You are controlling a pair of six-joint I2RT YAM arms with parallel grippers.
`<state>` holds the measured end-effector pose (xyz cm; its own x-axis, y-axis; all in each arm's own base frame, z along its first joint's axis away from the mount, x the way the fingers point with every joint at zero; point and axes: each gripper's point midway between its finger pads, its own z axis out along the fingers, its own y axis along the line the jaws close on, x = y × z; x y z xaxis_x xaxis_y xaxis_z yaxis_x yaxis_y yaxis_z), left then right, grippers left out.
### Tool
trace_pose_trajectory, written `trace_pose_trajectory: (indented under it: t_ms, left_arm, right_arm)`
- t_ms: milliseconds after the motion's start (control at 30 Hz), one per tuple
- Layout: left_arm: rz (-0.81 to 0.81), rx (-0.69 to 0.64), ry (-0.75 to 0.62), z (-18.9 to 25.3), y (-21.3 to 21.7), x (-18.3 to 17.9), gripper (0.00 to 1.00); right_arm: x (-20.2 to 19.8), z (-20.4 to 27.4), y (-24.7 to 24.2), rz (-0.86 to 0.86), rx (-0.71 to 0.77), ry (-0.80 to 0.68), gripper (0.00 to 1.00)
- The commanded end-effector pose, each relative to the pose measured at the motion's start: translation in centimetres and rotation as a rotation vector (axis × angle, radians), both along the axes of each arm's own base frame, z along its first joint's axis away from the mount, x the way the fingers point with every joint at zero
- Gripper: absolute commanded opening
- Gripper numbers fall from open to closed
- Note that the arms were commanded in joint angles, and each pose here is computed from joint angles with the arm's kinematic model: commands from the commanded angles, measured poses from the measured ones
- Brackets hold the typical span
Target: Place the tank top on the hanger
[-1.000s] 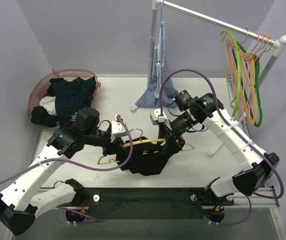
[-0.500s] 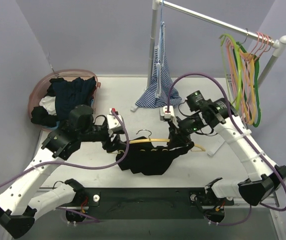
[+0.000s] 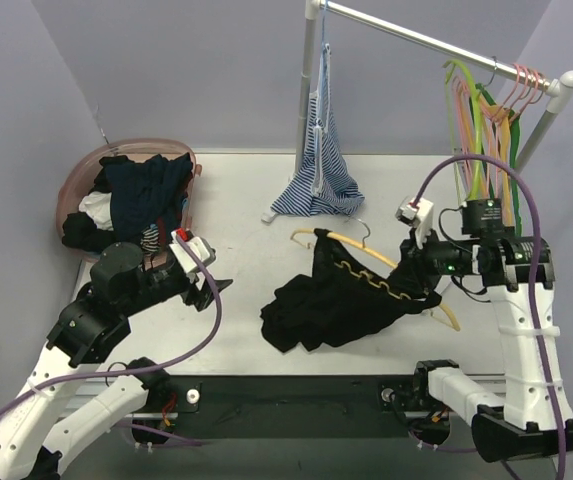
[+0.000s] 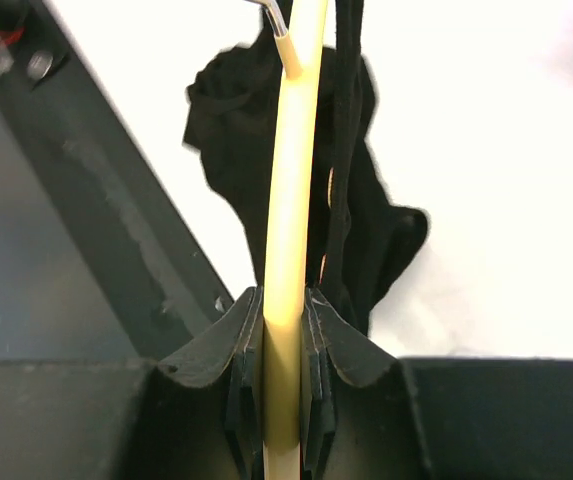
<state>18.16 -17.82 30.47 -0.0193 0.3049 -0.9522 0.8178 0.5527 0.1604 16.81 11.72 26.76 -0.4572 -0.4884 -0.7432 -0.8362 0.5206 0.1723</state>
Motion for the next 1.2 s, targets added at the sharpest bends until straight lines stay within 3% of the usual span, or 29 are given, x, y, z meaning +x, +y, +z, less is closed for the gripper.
trace_pose_trajectory:
  t_ms: [0,267,467,800,967,1167]
  left_arm:
    - [0.071,-0.041,0.023,-0.7,0.8,0.2,0.77]
    - [0.088,-0.081,0.037,-0.9,0.7,0.2,0.78]
    - [0.094,-0.091,0.038,-0.7,0.8,0.1,0.78]
    - [0.112,-0.082,0.03,-0.2,1.1,0.4,0.78]
    - [0.116,-0.073,0.024,0.2,0.9,0.9,0.78]
    - [0.106,-0.087,0.027,0.6,0.2,1.5,0.78]
  right_arm:
    - [-0.1,3.3,-1.6,-0.155,0.081,-0.053,0.0]
    - [2.0,11.1,-3.8,-0.37,0.23,-0.193,0.0]
    - [5.1,15.1,-4.2,-0.431,0.336,-0.188,0.0]
    - [10.9,21.5,-8.9,-0.681,0.369,-0.329,0.0]
    - [12.3,24.1,-9.2,-0.673,0.414,-0.382,0.0]
    - [14.6,24.0,-8.3,-0.66,0.447,-0.352,0.0]
